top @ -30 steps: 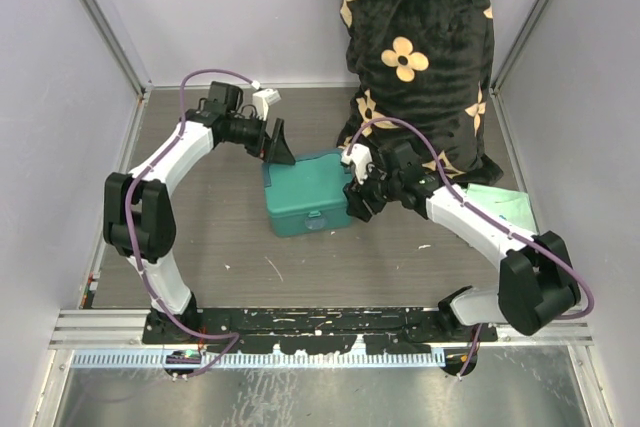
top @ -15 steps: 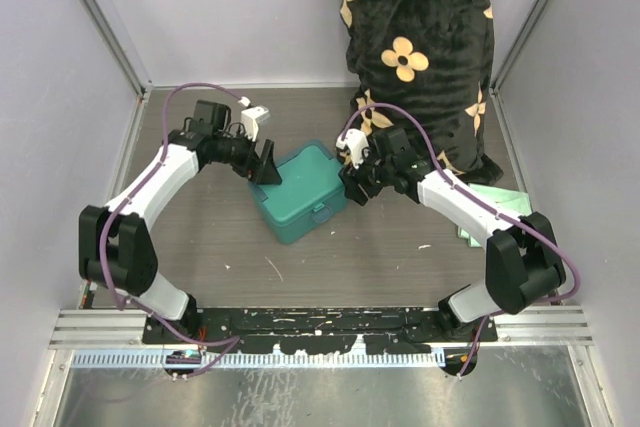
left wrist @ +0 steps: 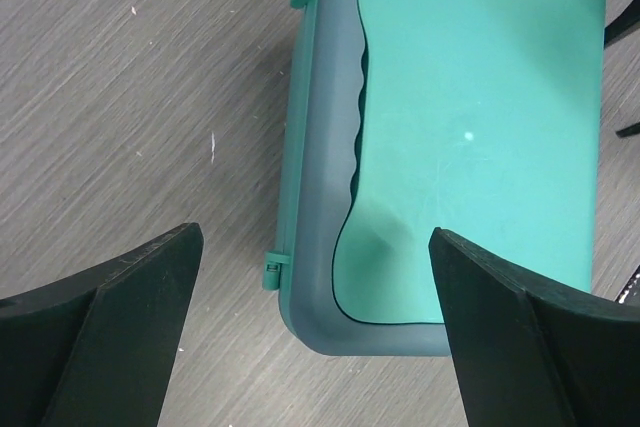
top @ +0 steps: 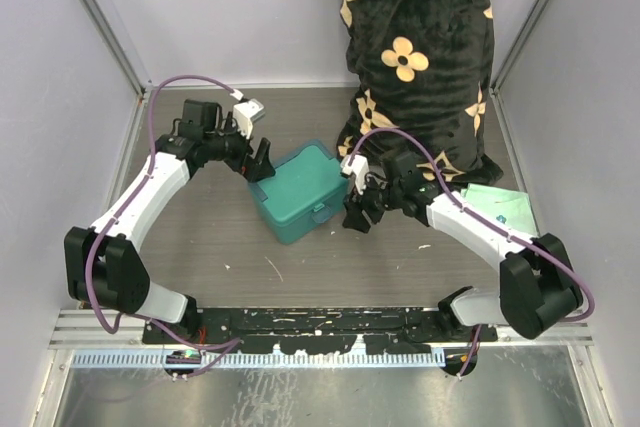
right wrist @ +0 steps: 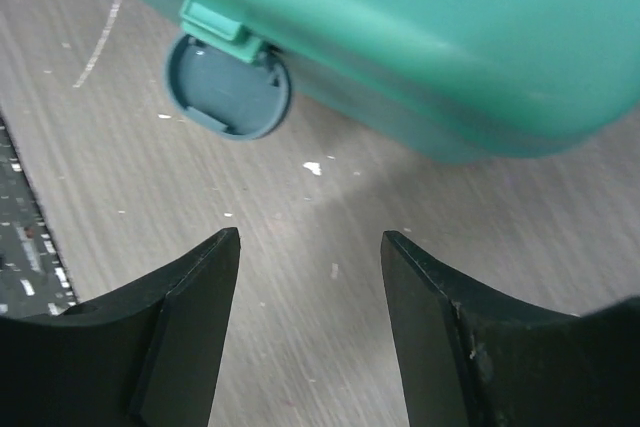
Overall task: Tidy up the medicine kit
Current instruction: Close the medicine box at the center of the board.
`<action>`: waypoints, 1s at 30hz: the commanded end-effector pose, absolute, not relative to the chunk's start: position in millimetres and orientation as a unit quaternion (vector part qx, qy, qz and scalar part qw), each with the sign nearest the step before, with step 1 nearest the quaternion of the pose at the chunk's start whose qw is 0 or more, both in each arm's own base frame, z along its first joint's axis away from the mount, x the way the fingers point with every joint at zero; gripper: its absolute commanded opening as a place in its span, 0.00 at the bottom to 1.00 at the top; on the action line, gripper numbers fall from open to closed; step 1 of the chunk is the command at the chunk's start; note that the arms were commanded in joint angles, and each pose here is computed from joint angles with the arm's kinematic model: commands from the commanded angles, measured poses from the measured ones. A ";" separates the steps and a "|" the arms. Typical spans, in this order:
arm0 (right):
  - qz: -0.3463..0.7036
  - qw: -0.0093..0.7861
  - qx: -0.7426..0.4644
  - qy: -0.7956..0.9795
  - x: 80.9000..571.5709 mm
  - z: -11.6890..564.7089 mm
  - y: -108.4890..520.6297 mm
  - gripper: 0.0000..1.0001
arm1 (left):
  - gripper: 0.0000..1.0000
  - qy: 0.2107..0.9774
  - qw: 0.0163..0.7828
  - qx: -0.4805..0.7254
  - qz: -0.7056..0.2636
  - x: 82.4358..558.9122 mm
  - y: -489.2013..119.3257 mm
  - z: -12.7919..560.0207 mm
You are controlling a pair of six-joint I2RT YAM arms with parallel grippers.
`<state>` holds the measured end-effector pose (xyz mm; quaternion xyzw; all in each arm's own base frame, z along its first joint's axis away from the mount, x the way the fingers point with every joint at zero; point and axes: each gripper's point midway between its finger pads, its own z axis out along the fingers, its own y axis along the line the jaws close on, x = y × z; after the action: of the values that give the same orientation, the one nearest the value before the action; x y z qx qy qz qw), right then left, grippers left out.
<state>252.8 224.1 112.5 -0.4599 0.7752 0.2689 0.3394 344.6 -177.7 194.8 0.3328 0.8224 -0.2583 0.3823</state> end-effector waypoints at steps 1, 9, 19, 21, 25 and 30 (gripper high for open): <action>0.372 0.334 -0.431 0.751 239.1 129.3 256.1 0.64 | 0.98 0.766 0.444 0.386 -0.259 350.7 -187.3 232.3; 0.465 0.300 -0.364 0.749 231.3 138.2 280.4 0.64 | 0.98 0.760 0.427 0.389 -0.298 336.5 -195.8 217.7; 0.499 0.277 -0.324 0.754 239.8 135.2 293.9 0.64 | 0.98 0.751 0.463 0.403 -0.244 339.5 -185.7 204.0; 0.510 0.273 -0.325 0.748 237.8 138.0 296.4 0.64 | 0.98 0.752 0.462 0.406 -0.236 339.7 -185.5 199.7; 0.534 0.264 -0.324 0.735 233.2 148.3 301.3 0.64 | 0.98 0.756 0.466 0.410 -0.207 343.9 -182.2 190.0; 0.554 0.251 -0.325 0.724 227.9 158.5 304.3 0.64 | 0.99 0.754 0.468 0.424 -0.181 342.1 -181.7 180.6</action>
<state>231.7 291.6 128.5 -0.3014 0.7668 0.5120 0.2429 333.4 -185.9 178.5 0.4037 0.7698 -0.2294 0.4381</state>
